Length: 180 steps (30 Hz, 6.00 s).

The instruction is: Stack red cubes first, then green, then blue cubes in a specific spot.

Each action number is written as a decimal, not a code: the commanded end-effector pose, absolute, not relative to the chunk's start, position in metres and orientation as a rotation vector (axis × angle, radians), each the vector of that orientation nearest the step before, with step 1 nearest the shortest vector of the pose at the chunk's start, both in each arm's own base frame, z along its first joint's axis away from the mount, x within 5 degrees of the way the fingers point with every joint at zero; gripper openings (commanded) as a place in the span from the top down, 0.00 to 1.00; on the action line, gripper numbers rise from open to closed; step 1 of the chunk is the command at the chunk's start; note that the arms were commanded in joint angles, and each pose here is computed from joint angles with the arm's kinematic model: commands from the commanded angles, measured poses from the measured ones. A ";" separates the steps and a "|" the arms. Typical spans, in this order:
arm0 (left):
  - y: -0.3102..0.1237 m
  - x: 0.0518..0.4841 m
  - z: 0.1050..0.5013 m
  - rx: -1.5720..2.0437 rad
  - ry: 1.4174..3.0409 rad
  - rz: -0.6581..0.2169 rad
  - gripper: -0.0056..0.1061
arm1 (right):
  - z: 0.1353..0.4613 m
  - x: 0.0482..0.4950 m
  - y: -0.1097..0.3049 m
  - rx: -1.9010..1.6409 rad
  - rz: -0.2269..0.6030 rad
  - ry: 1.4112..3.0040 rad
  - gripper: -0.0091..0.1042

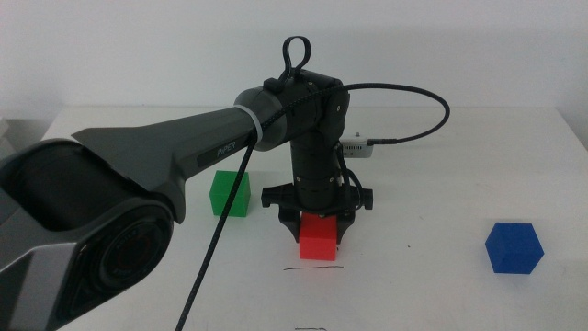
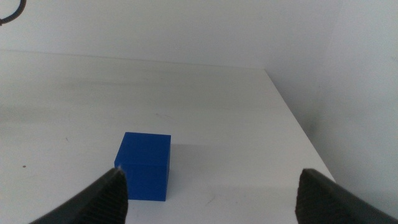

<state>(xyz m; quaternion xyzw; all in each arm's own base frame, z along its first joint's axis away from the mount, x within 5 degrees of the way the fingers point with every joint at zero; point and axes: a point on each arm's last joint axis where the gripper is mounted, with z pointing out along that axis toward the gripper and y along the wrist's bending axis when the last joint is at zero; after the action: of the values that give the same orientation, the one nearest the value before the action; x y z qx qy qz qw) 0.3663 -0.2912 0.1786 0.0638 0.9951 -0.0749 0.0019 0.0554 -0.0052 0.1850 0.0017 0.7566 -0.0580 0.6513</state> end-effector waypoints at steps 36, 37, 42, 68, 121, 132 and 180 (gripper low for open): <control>-0.279 0.359 0.235 0.170 3.084 -0.262 0.11 | 0.197 0.055 -0.006 -0.005 -0.156 1.613 0.13; -0.279 0.359 0.237 0.176 3.076 -0.270 0.11 | 0.197 0.055 -0.006 -0.005 -0.156 1.613 0.13; -0.276 0.355 0.256 0.184 3.037 -0.305 0.11 | 0.197 0.055 -0.006 -0.005 -0.156 1.613 0.13; -0.161 0.371 0.359 0.175 2.729 -0.171 0.11 | 0.197 0.055 -0.006 -0.005 -0.156 1.613 0.13; -0.167 0.387 0.282 0.073 2.996 -0.340 0.96 | 0.197 0.055 -0.006 -0.005 -0.156 1.613 0.13; -0.211 0.302 0.313 -0.035 2.992 -0.261 0.96 | 0.197 0.055 -0.006 -0.005 -0.156 1.613 0.13; -0.276 0.327 0.265 0.119 3.030 -0.232 0.96 | 0.197 0.055 -0.006 -0.005 -0.156 1.613 0.13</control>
<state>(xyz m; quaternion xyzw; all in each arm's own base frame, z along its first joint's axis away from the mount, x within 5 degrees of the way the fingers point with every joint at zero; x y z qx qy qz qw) 0.3357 -0.2815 0.2313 0.0375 0.9964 -0.0627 0.0422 0.0554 -0.0052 0.1850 0.0017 0.7566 -0.0580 0.6513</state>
